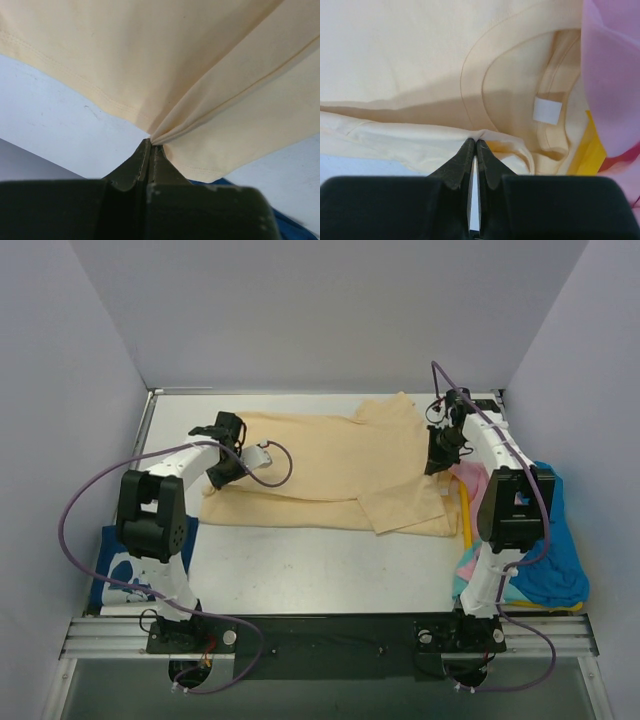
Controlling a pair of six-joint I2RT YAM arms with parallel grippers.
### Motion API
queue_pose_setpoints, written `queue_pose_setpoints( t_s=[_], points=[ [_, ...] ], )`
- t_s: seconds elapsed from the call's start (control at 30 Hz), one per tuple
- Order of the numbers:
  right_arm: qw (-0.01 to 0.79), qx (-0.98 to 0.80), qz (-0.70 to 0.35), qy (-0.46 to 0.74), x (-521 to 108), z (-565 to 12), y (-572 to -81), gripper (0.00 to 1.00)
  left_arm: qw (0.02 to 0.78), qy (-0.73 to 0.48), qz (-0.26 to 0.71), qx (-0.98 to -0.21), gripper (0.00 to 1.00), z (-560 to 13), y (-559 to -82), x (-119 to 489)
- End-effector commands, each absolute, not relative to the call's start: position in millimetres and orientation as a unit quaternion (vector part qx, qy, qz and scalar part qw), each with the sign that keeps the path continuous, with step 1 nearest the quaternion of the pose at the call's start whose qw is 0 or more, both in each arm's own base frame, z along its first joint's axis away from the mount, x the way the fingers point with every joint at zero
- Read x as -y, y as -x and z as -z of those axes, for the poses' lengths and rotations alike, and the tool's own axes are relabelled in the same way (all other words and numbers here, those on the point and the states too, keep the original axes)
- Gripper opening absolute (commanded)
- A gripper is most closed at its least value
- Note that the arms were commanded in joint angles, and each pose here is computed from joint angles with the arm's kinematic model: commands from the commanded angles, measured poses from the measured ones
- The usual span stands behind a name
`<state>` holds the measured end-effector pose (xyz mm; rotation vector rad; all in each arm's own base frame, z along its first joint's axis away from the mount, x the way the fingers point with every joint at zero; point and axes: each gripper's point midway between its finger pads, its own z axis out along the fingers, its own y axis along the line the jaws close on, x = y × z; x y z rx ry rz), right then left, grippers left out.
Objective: Fold and stack the t-shirts
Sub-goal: Fold the flattened tshirt in 1/3 of the way
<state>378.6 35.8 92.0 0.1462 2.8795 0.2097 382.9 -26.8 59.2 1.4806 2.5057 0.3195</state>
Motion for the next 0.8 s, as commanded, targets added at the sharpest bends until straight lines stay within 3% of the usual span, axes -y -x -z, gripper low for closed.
queue_pose_setpoints(
  t_s=[0.0,0.67,0.77],
  points=[
    [0.138,-0.988,-0.057,-0.034,-26.9,-99.3,-396.8,0.00,0.125,-0.485,-0.126,-0.857,0.00,-65.6,-403.9,19.5],
    [0.130,-0.990,-0.040,-0.040,-17.9,-79.1,-425.7,0.00,0.102,-0.467,-0.127,-0.869,0.00,-50.6,-416.4,13.2],
    [0.124,-0.991,-0.040,-0.041,-17.3,-73.9,-427.5,0.00,0.112,-0.458,-0.139,-0.871,0.18,-53.0,-421.6,11.4]
  ],
)
